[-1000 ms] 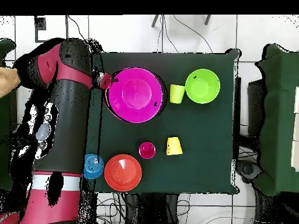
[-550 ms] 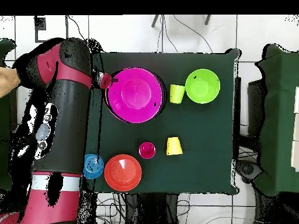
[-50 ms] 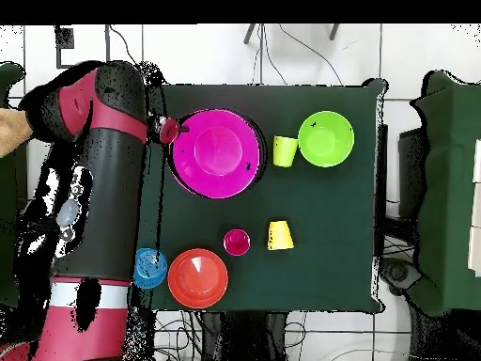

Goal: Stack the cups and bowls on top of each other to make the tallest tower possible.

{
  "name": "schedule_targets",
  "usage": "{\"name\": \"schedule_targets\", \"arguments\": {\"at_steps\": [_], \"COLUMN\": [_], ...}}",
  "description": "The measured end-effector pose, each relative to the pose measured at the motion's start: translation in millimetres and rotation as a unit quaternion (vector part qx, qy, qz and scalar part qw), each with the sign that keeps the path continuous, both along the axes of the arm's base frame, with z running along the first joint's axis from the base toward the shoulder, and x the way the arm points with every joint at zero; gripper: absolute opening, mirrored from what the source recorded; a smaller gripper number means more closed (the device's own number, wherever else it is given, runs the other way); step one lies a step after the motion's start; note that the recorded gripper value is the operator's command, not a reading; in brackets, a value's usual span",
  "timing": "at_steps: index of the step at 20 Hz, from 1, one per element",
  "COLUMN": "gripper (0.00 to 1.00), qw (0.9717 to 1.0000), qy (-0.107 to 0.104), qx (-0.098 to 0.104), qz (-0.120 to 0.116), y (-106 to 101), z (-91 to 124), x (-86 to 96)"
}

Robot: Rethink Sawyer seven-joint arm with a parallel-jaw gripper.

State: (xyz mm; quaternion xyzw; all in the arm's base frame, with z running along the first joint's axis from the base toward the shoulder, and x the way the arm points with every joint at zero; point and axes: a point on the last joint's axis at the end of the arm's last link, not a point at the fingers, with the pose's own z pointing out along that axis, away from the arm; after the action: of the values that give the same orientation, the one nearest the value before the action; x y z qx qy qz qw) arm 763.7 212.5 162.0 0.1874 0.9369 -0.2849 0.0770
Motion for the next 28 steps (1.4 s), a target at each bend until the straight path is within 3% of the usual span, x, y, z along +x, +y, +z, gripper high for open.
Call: {"name": "schedule_targets", "arguments": {"at_steps": [16,28], "gripper": [0.00,0.00], "qw": [1.0000,0.9998], "qy": [-0.003,-0.016], "qx": [-0.004,0.000], "qz": [-0.003,0.007], "y": [-2.5,11.0], "z": [1.7,2.3], "x": [2.3,14.7]}}
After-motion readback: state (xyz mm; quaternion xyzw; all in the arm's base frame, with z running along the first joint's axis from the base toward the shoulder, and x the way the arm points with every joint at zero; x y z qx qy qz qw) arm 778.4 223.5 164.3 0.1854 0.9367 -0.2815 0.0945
